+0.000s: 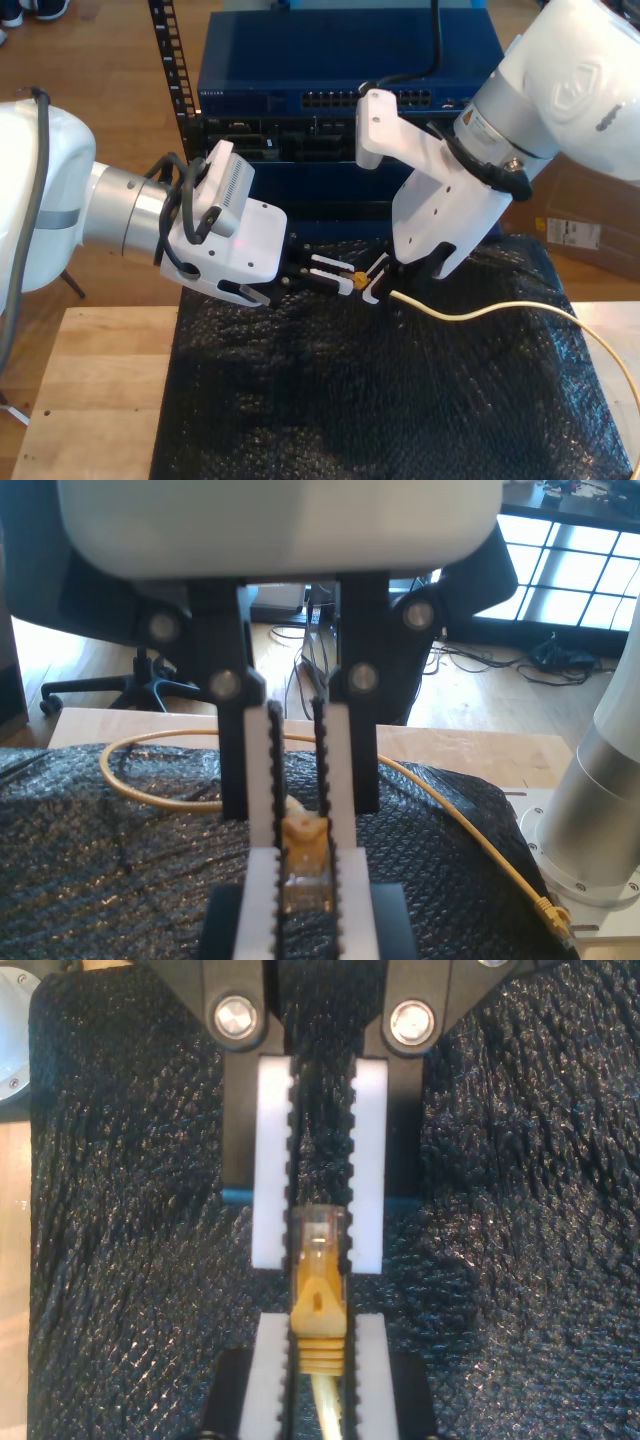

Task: Grab the cable and plug it in

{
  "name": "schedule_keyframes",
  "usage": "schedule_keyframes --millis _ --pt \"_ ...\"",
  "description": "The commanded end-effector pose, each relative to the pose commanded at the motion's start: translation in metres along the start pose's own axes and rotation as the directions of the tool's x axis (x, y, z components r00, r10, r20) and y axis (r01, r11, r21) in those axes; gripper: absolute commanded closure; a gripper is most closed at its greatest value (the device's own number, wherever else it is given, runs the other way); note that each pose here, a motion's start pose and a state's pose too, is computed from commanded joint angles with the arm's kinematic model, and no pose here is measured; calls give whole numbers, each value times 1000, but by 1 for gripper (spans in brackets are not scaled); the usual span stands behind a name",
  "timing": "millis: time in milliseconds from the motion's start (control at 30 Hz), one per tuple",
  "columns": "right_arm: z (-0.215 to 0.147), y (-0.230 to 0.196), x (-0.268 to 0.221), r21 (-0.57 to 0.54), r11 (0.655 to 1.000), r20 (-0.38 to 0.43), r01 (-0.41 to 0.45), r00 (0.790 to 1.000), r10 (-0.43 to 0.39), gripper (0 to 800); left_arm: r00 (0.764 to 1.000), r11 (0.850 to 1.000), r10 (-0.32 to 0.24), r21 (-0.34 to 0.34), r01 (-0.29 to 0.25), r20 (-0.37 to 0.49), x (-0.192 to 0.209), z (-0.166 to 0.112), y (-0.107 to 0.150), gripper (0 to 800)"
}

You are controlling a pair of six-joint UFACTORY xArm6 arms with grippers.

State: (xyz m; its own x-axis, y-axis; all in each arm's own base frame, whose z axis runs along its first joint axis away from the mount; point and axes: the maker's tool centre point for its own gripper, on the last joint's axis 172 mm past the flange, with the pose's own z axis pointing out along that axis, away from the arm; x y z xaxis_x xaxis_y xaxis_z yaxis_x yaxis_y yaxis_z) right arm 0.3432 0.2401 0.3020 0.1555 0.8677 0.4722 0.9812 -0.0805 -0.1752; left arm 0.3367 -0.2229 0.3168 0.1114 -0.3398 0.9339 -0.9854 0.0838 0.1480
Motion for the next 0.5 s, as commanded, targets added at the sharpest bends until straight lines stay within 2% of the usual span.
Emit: schedule_keyframes --millis 133,200,267,333,433,500 --pt "0 0 -1 -1 1000 3 9 1000 -9 286 1000 1000 -22 -20 22 -9 4 1 5 799" --pt "0 -1 -1 -2 999 2 35 999 -35 149 999 997 -46 -64 45 -25 8 5 15 799" --pt "-3 -1 0 -10 999 1 53 999 -53 60 996 991 -80 -109 75 -43 7 8 21 798" --pt "-3 -1 0 -10 999 1 53 999 -53 8 994 987 -99 -133 91 -53 6 9 23 798" --pt "-3 0 1 -10 999 -3 51 999 -51 3 987 976 -147 -172 134 -66 4 11 29 798" --pt "-3 0 2 -11 998 -4 55 998 -55 2 979 972 -187 -159 172 -83 6 4 24 798"
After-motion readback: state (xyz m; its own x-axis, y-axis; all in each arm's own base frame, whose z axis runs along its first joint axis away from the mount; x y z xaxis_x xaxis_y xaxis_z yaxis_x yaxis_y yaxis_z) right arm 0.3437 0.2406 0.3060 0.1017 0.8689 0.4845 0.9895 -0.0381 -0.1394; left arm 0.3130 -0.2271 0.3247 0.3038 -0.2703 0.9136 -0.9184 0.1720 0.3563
